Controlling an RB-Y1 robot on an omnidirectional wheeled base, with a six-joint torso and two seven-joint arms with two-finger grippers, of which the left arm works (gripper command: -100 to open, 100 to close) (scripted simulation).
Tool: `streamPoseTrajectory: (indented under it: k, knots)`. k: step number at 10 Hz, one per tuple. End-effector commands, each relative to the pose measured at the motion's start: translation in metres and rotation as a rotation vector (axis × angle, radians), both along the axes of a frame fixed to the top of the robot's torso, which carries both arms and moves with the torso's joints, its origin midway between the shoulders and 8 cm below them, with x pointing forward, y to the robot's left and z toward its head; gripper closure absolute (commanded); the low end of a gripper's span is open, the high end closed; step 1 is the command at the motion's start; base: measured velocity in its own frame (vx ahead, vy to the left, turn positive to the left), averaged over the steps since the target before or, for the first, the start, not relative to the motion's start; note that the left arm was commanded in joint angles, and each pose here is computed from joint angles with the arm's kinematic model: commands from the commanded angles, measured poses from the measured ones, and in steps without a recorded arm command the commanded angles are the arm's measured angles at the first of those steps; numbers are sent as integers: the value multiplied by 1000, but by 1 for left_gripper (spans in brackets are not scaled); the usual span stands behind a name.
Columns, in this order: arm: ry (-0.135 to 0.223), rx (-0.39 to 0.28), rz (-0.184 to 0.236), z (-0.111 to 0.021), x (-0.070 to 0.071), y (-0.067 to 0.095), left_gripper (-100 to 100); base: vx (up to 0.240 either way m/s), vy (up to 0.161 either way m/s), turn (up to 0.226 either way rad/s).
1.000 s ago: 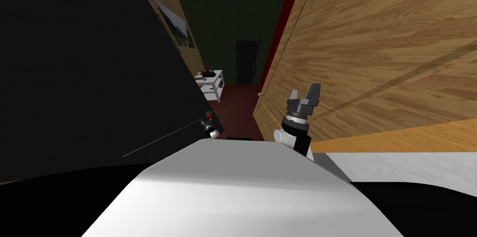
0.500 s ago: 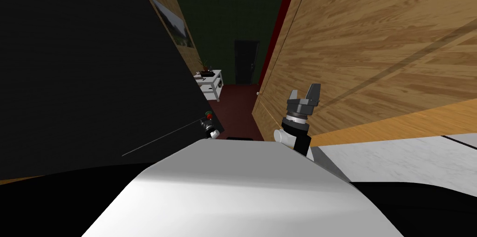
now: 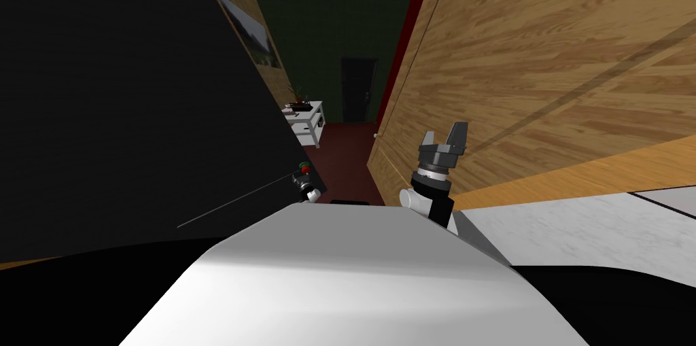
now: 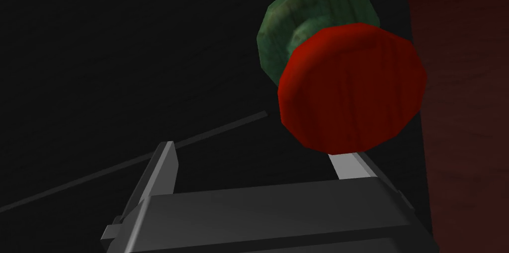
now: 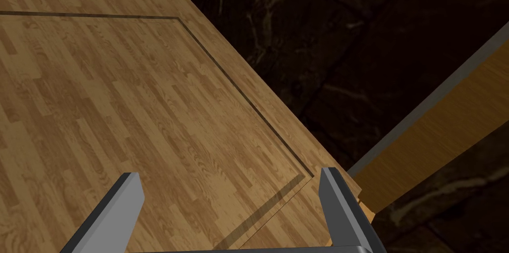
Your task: Push the door open
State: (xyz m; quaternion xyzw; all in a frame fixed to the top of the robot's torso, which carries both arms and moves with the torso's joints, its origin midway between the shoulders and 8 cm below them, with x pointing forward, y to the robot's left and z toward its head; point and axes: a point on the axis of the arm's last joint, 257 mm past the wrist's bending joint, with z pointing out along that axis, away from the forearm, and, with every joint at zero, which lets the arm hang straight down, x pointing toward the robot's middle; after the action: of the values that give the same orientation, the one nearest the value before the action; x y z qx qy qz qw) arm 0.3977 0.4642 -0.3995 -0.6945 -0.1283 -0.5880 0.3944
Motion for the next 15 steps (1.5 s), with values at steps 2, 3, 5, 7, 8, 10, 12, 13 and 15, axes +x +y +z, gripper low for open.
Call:
streamPoseTrajectory:
  k: [2,3,5,7,8,10,12,13,15]
  knots:
    - [-53,-11,-14,13,12,-9,-100,-24,-12,-28]
    - [-83,-43,-5,13,12,-10,-100,-42,-15,-33]
    - [-112,-75,3,13,12,-11,-100,-50,-13,-52]
    - [-112,-75,3,13,12,-11,-100,-33,-9,-1]
    - [-98,-79,3,8,9,-12,-100,0,-5,-4]
    - [-139,-106,11,13,11,-12,-100,-11,-9,-19]
    - [-139,-106,11,13,11,-12,-100,-24,-4,-22]
    - [-139,-106,11,13,11,-12,-100,-12,-7,9]
    - [-167,-136,19,12,11,-14,-100,-42,-13,-31]
